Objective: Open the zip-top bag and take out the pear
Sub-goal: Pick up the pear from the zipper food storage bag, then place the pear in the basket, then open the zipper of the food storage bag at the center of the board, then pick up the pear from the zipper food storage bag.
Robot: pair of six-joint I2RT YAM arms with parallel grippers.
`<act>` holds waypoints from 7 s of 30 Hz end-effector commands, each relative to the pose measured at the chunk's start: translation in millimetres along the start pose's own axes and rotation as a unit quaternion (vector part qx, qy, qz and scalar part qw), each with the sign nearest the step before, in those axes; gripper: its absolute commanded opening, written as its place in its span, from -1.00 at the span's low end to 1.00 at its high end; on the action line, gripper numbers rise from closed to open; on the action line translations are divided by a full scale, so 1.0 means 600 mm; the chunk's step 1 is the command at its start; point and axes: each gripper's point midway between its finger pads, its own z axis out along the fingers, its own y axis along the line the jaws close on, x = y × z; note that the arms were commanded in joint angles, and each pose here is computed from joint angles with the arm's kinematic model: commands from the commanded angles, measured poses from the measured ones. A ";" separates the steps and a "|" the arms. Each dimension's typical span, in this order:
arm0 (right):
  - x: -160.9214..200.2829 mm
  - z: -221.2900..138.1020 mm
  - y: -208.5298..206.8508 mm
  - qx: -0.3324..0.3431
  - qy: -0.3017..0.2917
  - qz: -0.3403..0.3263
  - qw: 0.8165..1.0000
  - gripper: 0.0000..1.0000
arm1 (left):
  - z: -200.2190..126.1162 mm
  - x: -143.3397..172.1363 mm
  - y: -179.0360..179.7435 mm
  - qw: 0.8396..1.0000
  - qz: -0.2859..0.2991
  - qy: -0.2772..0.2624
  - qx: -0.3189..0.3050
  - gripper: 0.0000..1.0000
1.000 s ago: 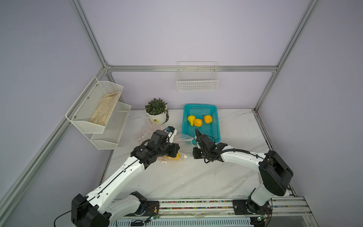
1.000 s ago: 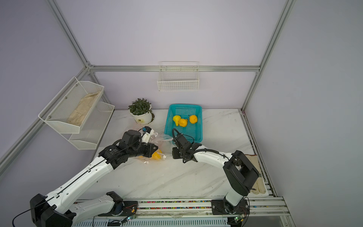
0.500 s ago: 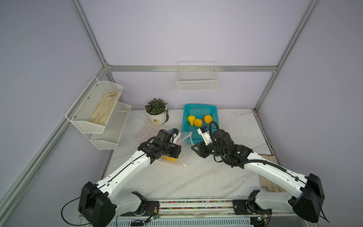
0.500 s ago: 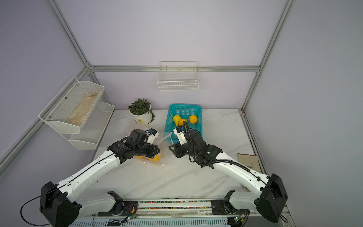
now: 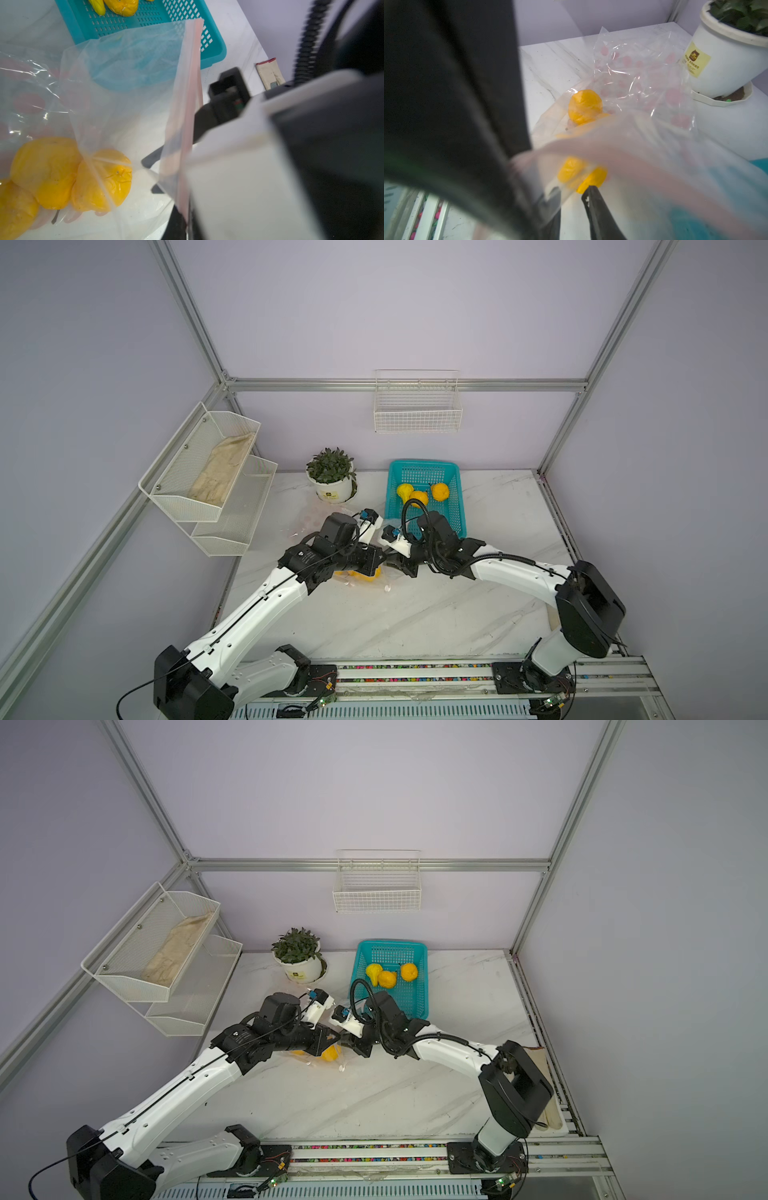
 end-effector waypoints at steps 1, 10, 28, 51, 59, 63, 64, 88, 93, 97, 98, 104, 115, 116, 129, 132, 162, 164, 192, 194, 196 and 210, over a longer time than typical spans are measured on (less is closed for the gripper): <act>-0.024 0.025 0.005 -0.035 -0.056 -0.090 0.994 -0.48 | -0.007 0.000 -0.025 0.999 0.024 -0.011 0.045 -1.00; 0.041 0.056 0.030 -0.064 -0.073 -0.093 0.991 -0.21 | -0.026 -0.003 0.014 0.999 -0.004 -0.039 -0.028 -0.31; 0.088 0.074 0.055 -0.065 -0.053 -0.061 0.995 0.14 | -0.015 0.120 0.213 0.925 -0.272 0.027 -0.263 -0.46; 0.125 0.135 0.080 -0.066 -0.033 -0.009 0.997 0.69 | 0.114 0.243 0.267 0.905 -0.313 0.151 -0.244 -0.58; 0.127 0.149 0.092 -0.096 -0.048 -0.008 0.994 0.73 | 0.131 0.239 0.253 0.919 -0.291 0.170 -0.205 -0.55; 0.113 0.148 0.114 -0.137 -0.072 -0.005 0.988 0.73 | 0.141 0.231 0.241 0.926 -0.285 0.170 -0.179 -0.53; 0.115 0.151 0.116 -0.143 -0.069 -0.002 0.987 0.73 | 0.143 0.229 0.239 0.928 -0.284 0.169 -0.174 -0.53; 0.109 0.044 0.083 -0.002 -0.009 -0.016 1.000 -0.53 | 0.104 0.305 0.320 0.875 -0.332 0.208 -0.285 -0.58; 0.086 -0.010 0.088 0.017 -0.027 -0.020 0.999 -0.61 | 0.103 0.312 0.325 0.870 -0.336 0.216 -0.287 -0.58; 0.085 -0.056 0.091 0.018 -0.009 -0.018 1.000 -0.71 | 0.101 0.312 0.325 0.869 -0.338 0.219 -0.288 -0.58; 0.080 -0.071 0.088 0.022 -0.011 -0.014 1.000 -0.73 | 0.100 0.311 0.324 0.869 -0.338 0.220 -0.287 -0.58; 0.023 -0.174 -0.011 0.130 -0.066 0.059 0.988 -0.75 | 0.092 0.281 0.311 0.881 -0.331 0.199 -0.272 -0.57; 0.027 -0.178 -0.304 0.291 -0.040 0.328 0.898 -0.70 | 0.049 0.178 0.257 0.916 -0.316 0.116 -0.218 -0.46; 0.035 -0.166 -0.320 0.289 -0.033 0.339 0.894 -0.69 | 0.045 0.170 0.253 0.918 -0.315 0.109 -0.215 -0.45; 0.169 -0.004 -0.420 0.260 0.039 0.412 0.872 -0.44 | 0.006 0.115 0.219 0.934 -0.298 0.056 -0.187 -0.39; 0.180 0.020 -0.435 0.255 0.033 0.416 0.872 -0.30 | 0.000 0.106 0.210 0.939 -0.290 0.048 -0.178 -0.39; 0.032 -0.192 -0.330 0.293 -0.045 0.347 0.890 0.74 | 0.126 0.167 -0.008 0.954 -0.086 0.196 -0.208 0.12; 0.033 -0.205 -0.315 0.294 -0.043 0.348 0.889 0.74 | 0.138 0.183 0.000 0.946 -0.085 0.210 -0.234 0.13; 0.031 -0.112 0.066 0.037 -0.095 0.334 0.937 -0.12 | 0.083 0.118 0.034 0.965 -0.156 0.099 -0.186 -1.00; 0.022 -0.095 0.072 0.028 -0.100 0.338 0.936 -0.24 | 0.087 0.117 0.031 0.967 -0.162 0.095 -0.169 -1.00; 0.015 -0.084 0.074 0.027 -0.106 0.343 0.933 -0.34 | 0.090 0.117 0.028 0.969 -0.162 0.096 -0.162 -1.00; 0.039 0.032 0.041 0.071 -0.091 0.397 0.911 -0.70 | 0.076 0.081 -0.014 0.982 -0.140 0.072 -0.104 -1.00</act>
